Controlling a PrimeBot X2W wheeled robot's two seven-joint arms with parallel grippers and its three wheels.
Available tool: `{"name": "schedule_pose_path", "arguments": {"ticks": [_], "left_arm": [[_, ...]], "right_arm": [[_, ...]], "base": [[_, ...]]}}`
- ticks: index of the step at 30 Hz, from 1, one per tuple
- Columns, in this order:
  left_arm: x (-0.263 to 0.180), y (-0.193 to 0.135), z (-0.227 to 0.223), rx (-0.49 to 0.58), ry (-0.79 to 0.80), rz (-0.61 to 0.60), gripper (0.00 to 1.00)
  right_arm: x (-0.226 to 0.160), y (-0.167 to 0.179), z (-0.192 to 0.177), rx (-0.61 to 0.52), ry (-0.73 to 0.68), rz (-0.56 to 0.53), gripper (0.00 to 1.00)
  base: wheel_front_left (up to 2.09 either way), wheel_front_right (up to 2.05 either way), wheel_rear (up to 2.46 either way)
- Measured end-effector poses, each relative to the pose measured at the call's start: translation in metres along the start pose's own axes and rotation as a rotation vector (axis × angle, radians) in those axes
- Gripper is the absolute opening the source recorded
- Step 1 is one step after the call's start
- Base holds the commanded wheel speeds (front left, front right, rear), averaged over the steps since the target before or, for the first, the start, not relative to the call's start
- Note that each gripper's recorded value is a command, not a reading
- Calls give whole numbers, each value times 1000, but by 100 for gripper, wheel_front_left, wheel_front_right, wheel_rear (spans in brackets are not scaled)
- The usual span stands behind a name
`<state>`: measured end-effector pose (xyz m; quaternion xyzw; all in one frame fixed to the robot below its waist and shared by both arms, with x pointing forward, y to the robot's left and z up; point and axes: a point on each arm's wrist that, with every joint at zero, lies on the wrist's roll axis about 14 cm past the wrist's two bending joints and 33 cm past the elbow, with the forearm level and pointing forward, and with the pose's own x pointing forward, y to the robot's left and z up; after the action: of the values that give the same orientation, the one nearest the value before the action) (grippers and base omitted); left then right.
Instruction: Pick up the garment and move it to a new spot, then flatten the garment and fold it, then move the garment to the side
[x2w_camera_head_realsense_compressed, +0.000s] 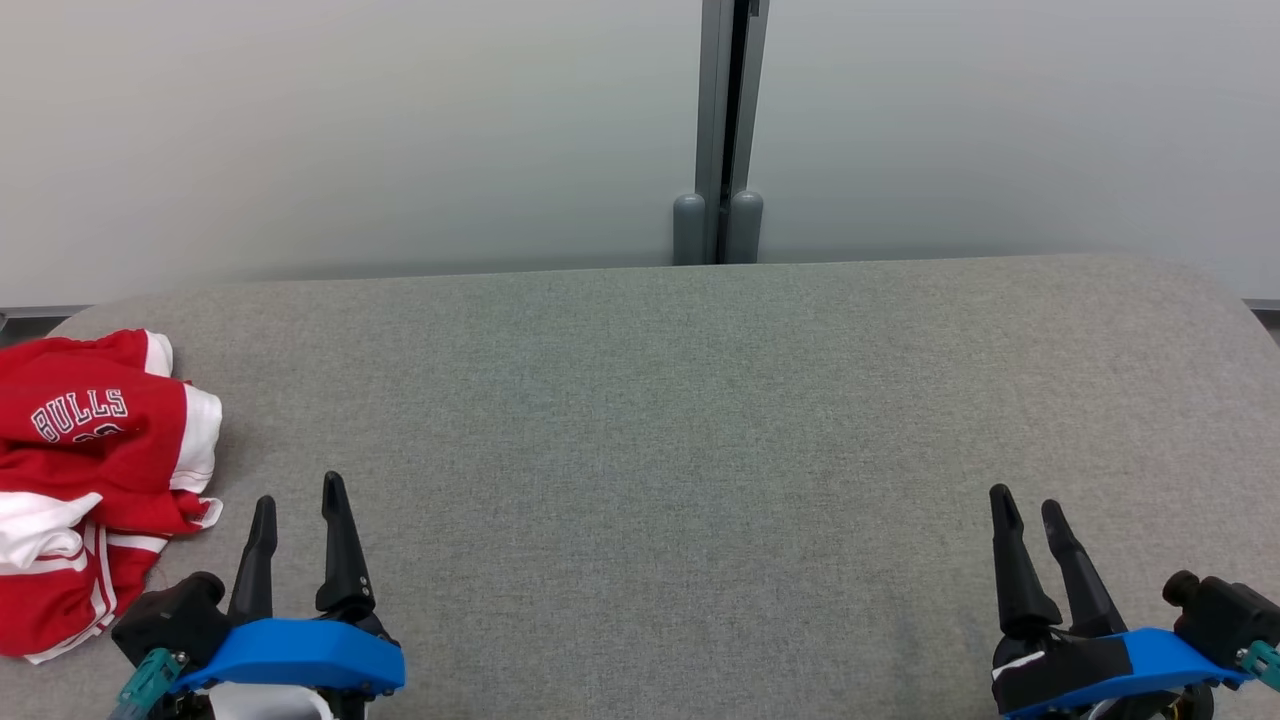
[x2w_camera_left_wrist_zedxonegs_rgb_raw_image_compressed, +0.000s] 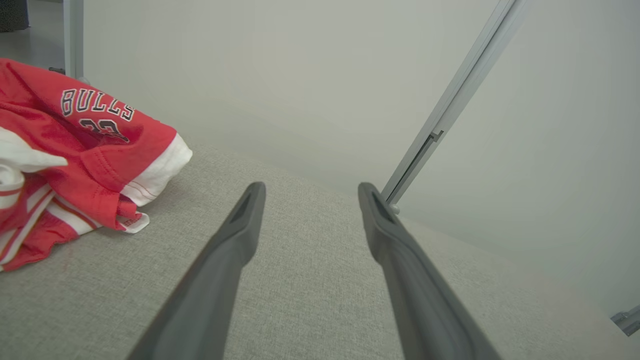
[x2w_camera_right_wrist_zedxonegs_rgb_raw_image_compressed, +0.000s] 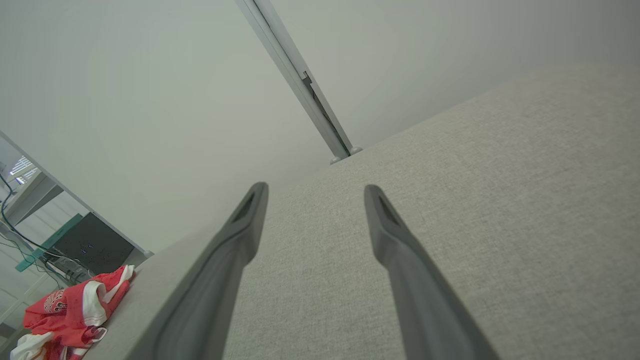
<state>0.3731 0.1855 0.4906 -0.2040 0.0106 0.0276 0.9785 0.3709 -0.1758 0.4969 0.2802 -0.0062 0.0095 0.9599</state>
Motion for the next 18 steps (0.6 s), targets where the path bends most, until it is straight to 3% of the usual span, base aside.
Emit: {"name": "schedule_pose_path", "arguments": {"ticks": [18], "left_arm": [[-3,-1,-5,178,-5,-15,100]], "right_arm": [[-2,4,-7,-192,14,33,100]], "base": [[0,0,0]]}}
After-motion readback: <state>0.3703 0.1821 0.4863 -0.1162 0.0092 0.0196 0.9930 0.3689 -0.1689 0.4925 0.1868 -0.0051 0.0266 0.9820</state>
